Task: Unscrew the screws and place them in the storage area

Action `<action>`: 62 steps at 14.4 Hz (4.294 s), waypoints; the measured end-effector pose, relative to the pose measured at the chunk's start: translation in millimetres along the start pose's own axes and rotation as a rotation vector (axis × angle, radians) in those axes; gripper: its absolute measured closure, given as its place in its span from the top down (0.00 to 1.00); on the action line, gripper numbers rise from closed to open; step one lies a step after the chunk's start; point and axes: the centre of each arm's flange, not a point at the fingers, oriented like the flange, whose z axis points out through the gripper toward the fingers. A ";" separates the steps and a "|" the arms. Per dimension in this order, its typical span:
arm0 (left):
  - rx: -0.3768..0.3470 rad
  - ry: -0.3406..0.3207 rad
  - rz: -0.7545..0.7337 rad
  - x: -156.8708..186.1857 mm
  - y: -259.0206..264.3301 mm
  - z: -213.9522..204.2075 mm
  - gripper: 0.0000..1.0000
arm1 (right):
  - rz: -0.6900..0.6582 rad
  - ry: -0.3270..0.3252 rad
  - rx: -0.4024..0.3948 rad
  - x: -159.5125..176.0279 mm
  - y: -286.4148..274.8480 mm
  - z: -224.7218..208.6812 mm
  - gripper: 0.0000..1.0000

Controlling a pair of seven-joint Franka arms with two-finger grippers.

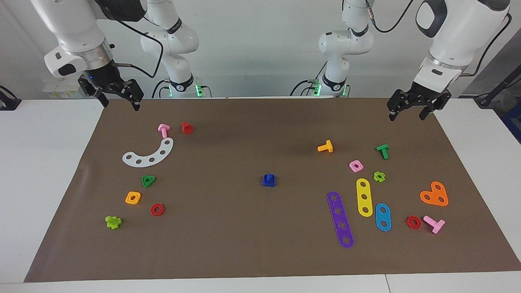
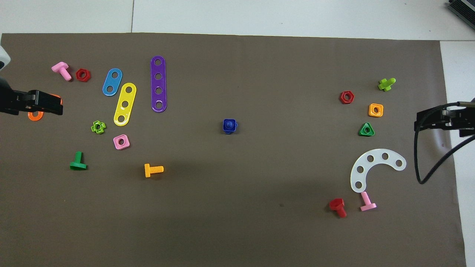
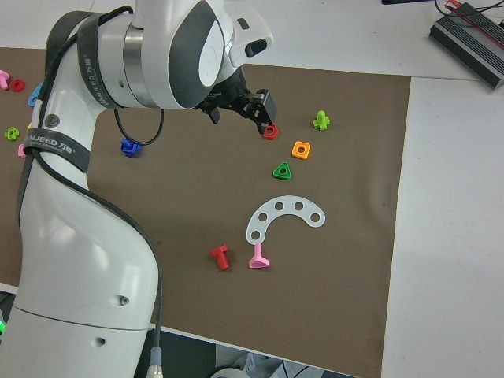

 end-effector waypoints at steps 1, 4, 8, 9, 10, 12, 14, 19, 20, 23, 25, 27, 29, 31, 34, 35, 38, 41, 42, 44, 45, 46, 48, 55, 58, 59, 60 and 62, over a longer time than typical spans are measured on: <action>0.000 0.000 0.000 0.0 0.0 0.0 1.00 | 0.000 0.000 0.000 0.0 0.0 0.0 1.00; 0.000 -0.001 0.000 -0.1 0.1 0.4 1.00 | 0.000 0.000 0.000 0.0 0.0 0.0 1.00; 0.000 -0.006 0.008 -0.4 3.0 2.0 1.00 | 0.000 0.000 0.000 0.0 0.0 0.0 1.00; 0.000 -0.008 0.012 -0.7 5.4 2.9 1.00 | 0.000 0.000 0.000 0.0 0.0 0.0 1.00; -0.002 -0.011 0.016 -1.1 8.1 4.3 1.00 | 0.000 0.000 0.000 0.0 0.0 0.0 1.00; -0.011 -0.020 0.031 -2.5 17.5 8.5 1.00 | 0.000 0.000 0.000 0.0 0.0 0.0 1.00; -0.016 -0.034 0.059 -5.2 42.0 14.8 1.00 | 0.000 0.000 0.000 0.0 0.0 0.0 1.00; -0.023 -0.025 0.032 -12.2 147.0 42.0 1.00 | 0.000 0.000 0.000 0.0 0.0 0.0 1.00; -0.025 -0.027 0.038 -11.9 164.7 50.8 1.00 | 0.000 0.000 0.000 0.0 0.0 0.0 1.00; -0.051 -0.027 0.044 -6.4 214.6 81.8 1.00 | 0.000 0.000 0.000 0.0 0.0 0.0 1.00; -0.093 -0.011 0.032 -2.5 250.0 101.8 1.00 | 0.000 0.000 0.000 0.0 0.0 0.0 1.00; -0.127 -0.005 0.031 -2.0 277.1 118.0 1.00 | 0.000 0.000 0.000 0.0 0.0 0.0 1.00; -0.132 -0.015 0.028 -2.1 307.4 139.0 0.99 | 0.000 0.000 0.000 0.0 0.0 0.0 1.00; -0.131 -0.027 0.033 6.4 333.4 164.4 0.99 | 0.000 0.000 0.000 0.0 0.0 0.0 1.00; -0.130 -0.016 0.040 23.0 360.1 210.3 0.97 | 0.000 0.000 0.000 0.0 0.0 0.0 1.00; -0.124 -0.011 0.046 26.1 365.7 225.0 0.97 | 0.000 0.000 0.000 0.0 0.0 0.0 1.00; -0.119 0.024 0.068 29.7 377.9 249.8 0.96 | 0.000 0.000 0.000 0.0 0.0 0.0 1.00; -0.112 0.022 0.094 18.9 391.2 263.2 0.94 | 0.000 0.000 0.000 0.0 0.0 0.0 1.00; -0.111 0.022 0.099 16.1 393.8 267.8 0.94 | 0.000 0.000 0.000 0.0 0.0 0.0 1.00; -0.098 0.025 0.111 13.0 395.3 274.7 0.93 | 0.000 0.000 0.000 0.0 0.0 0.0 1.00; -0.085 0.028 0.121 11.7 394.8 278.1 0.93 | 0.000 0.000 0.000 0.0 0.0 0.0 1.00; -0.074 0.030 0.127 10.4 393.7 282.3 0.93 | 0.000 0.000 0.000 0.0 0.0 0.0 1.00; -0.071 0.038 0.131 9.7 392.4 286.9 0.93 | 0.000 0.000 0.000 0.0 0.0 0.0 1.00; -0.061 0.035 0.137 5.5 390.4 304.7 0.88 | 0.000 0.000 0.000 0.0 0.0 0.0 1.00; -0.057 0.037 0.141 5.5 390.4 305.1 0.86 | 0.000 0.000 0.000 0.0 0.0 0.0 1.00; -0.057 0.037 0.141 5.5 390.4 305.1 0.84 | 0.000 0.000 0.000 0.0 0.0 0.0 1.00; -0.056 0.037 0.142 5.5 390.4 305.2 0.84 | 0.000 0.000 0.000 0.0 0.0 0.0 1.00; -0.056 0.037 0.142 5.4 390.4 305.4 0.79 | 0.000 0.000 0.000 0.0 0.0 0.0 1.00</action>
